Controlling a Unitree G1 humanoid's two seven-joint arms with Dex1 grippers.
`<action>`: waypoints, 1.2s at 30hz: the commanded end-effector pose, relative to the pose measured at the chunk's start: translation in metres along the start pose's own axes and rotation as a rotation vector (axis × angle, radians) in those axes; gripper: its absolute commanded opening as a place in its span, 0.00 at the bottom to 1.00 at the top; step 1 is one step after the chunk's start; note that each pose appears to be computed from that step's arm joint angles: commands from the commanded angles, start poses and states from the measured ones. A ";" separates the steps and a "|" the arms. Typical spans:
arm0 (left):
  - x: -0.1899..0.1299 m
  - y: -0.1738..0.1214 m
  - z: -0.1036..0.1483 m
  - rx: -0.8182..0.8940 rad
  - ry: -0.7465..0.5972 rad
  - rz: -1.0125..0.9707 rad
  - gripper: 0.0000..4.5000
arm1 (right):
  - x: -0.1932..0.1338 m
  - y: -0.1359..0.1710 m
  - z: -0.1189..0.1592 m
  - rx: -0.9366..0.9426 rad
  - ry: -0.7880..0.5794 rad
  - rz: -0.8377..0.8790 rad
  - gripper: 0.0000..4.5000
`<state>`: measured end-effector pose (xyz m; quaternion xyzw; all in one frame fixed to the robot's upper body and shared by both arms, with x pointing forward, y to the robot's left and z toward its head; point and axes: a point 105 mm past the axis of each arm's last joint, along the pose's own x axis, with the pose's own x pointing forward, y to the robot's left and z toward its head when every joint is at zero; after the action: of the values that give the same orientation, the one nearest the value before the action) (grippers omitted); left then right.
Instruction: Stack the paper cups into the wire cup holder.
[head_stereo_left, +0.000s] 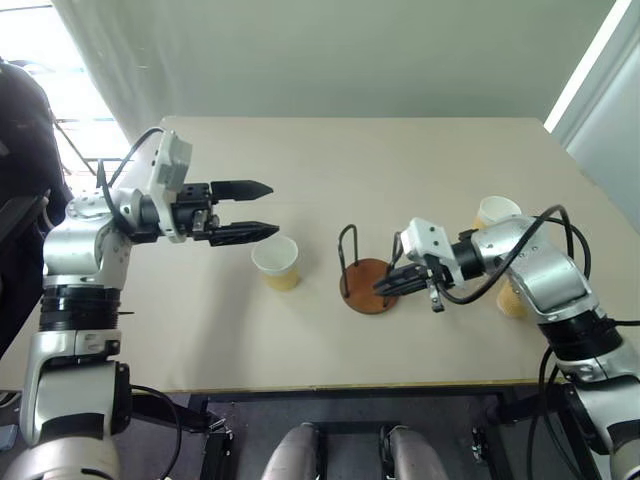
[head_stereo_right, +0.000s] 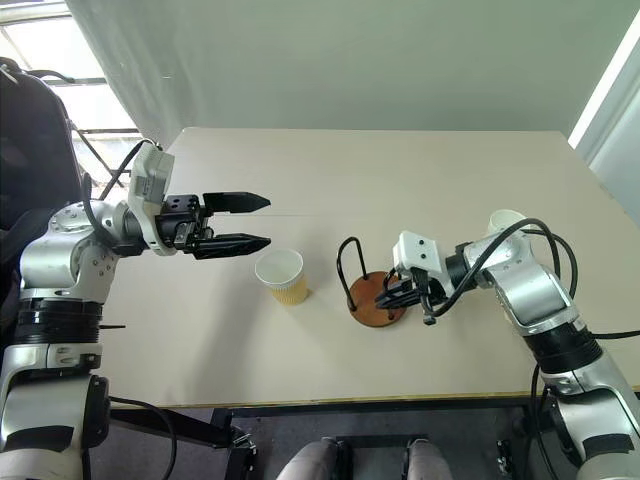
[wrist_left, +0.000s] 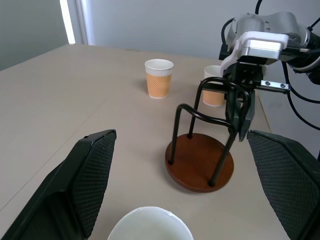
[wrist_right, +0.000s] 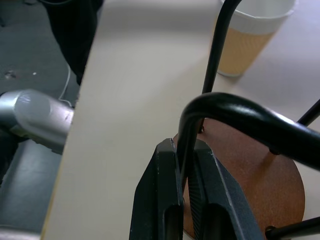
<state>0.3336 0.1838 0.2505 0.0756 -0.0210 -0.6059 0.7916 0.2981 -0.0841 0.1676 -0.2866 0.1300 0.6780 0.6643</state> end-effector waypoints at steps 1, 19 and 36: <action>0.001 0.000 0.014 0.054 -0.007 -0.002 1.00 | 0.004 0.006 0.011 -0.053 -0.016 0.048 0.00; 0.001 -0.002 0.019 0.054 -0.003 0.002 1.00 | 0.007 -0.017 -0.004 -0.124 0.070 0.078 0.00; -0.003 0.001 0.016 0.052 0.002 0.007 1.00 | 0.001 -0.023 -0.021 -0.159 0.149 0.115 0.00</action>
<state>0.3337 0.1807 0.2516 0.0728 -0.0163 -0.6053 0.7925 0.3226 -0.0931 0.1481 -0.3584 0.1462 0.7034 0.5961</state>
